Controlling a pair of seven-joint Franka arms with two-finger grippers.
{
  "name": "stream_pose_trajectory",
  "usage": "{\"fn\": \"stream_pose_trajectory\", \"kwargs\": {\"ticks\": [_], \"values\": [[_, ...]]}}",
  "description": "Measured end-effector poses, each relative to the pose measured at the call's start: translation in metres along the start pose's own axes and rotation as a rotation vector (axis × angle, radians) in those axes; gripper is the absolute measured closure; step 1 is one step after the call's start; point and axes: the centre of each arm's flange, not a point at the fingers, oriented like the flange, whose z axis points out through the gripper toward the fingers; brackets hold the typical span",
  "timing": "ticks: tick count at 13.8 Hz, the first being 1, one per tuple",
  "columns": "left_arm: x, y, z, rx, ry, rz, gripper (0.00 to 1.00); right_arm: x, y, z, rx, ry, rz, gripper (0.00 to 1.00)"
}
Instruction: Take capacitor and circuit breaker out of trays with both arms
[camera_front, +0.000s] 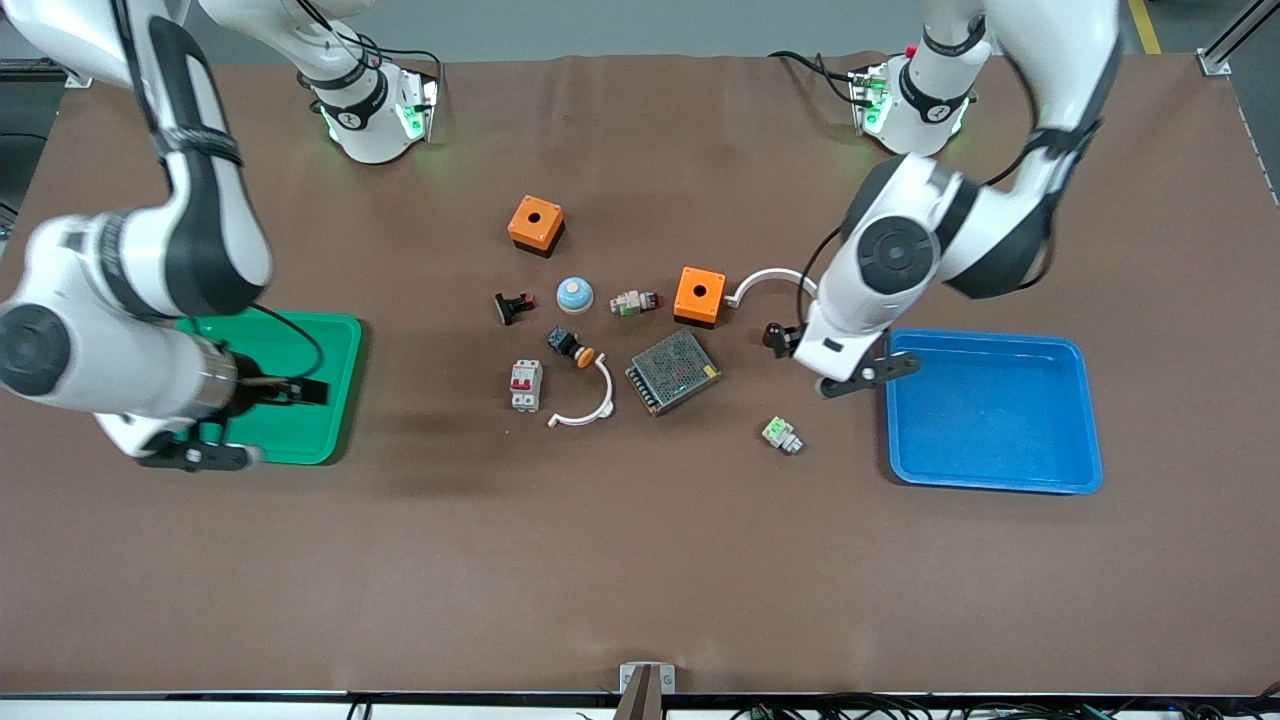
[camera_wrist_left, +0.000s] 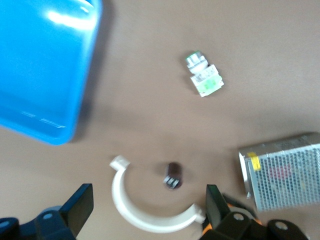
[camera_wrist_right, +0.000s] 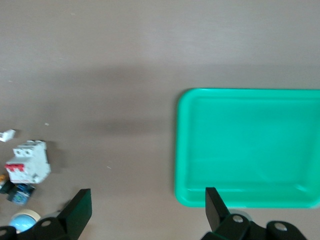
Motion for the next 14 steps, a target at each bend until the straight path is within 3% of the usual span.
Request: {"fn": "stream_pose_trajectory", "kwargs": {"ticks": [6, 10, 14], "values": [[0.016, -0.09, -0.135, -0.051, 0.022, 0.092, 0.01, -0.022, 0.065, -0.06, 0.009, 0.003, 0.027, 0.0], [0.013, -0.165, -0.182, -0.073, 0.043, 0.177, 0.0, -0.023, 0.075, -0.086, 0.014, 0.043, 0.033, 0.0], [0.024, -0.244, -0.205, -0.077, 0.081, 0.24, 0.0, -0.026, 0.063, -0.085, 0.038, 0.016, 0.021, 0.0]]}}
